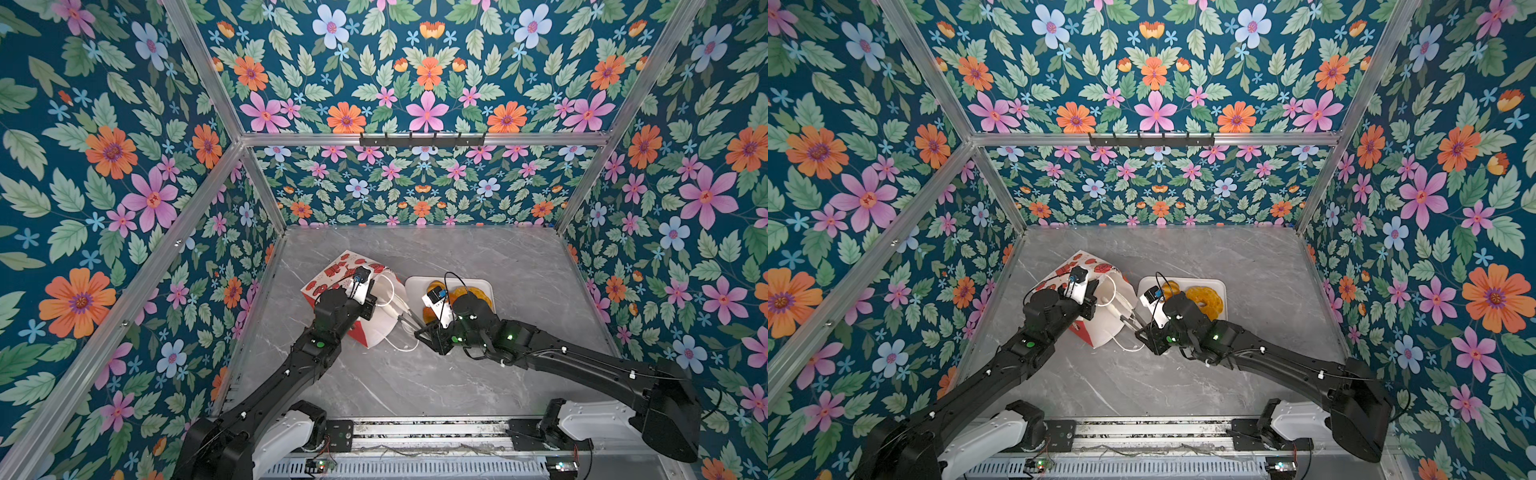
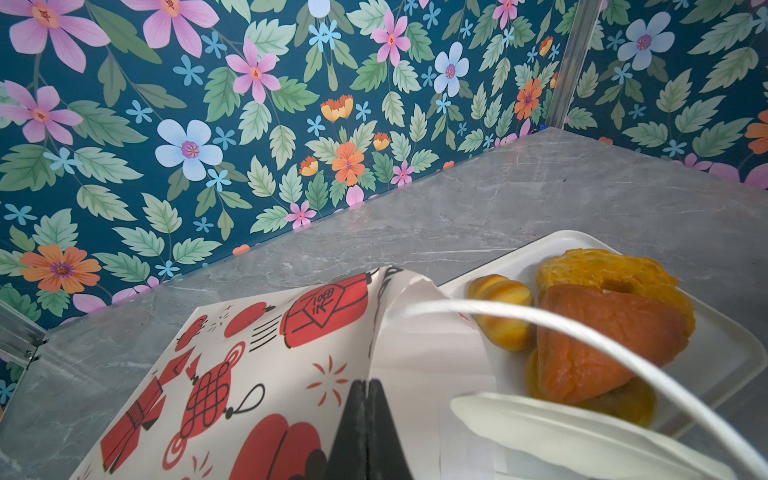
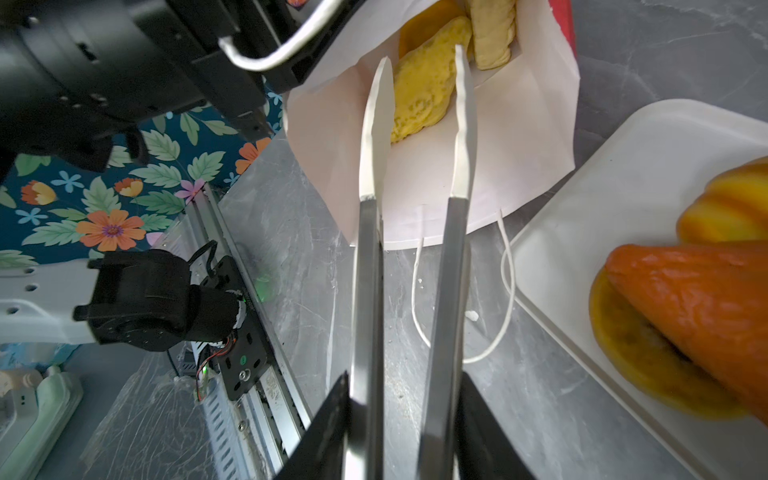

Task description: Take the fake bread out of the paper bag

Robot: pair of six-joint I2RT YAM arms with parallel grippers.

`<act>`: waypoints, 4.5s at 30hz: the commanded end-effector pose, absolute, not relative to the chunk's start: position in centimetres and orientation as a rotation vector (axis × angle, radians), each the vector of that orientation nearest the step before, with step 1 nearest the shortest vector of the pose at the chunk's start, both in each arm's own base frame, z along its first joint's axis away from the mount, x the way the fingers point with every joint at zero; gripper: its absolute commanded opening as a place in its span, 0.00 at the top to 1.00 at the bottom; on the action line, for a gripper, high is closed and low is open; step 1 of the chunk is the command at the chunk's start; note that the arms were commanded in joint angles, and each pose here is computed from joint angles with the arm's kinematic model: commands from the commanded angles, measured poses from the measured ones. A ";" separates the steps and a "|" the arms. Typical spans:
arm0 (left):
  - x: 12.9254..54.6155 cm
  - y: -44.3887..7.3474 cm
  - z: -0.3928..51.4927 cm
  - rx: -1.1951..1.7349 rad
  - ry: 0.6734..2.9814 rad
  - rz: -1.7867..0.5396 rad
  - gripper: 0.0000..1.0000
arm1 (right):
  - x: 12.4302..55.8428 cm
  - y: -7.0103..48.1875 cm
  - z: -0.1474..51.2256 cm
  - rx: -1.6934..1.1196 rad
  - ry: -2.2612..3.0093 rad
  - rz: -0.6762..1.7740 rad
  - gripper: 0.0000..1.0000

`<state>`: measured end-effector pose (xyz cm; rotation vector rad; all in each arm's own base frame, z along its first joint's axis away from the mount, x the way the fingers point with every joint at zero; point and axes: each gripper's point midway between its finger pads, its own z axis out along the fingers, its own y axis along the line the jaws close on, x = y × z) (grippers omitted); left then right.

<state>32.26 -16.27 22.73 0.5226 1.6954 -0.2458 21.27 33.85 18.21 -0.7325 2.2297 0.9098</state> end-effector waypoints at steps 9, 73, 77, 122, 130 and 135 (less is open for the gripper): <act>31.3 -17.3 24.2 0.546 1.618 -0.332 0.96 | 24.4 39.9 14.9 -0.741 2.330 0.958 0.60; 31.8 -14.8 25.3 0.351 1.585 -0.292 0.90 | 22.9 34.5 16.0 -0.653 2.423 0.983 0.75; 31.8 -14.8 25.5 0.344 1.582 -0.291 0.90 | 22.9 33.4 16.2 -0.646 2.433 0.970 0.75; 32.2 -11.9 24.6 0.164 1.621 -0.221 0.91 | 25.4 25.7 21.2 -0.944 1.837 0.184 0.81; 33.2 -13.0 24.0 0.176 1.653 -0.248 0.91 | 26.2 23.8 20.0 -0.859 1.856 0.084 0.81; 33.0 -12.9 23.7 0.174 1.661 -0.252 0.91 | 27.6 23.8 19.2 -0.876 1.835 -0.009 0.81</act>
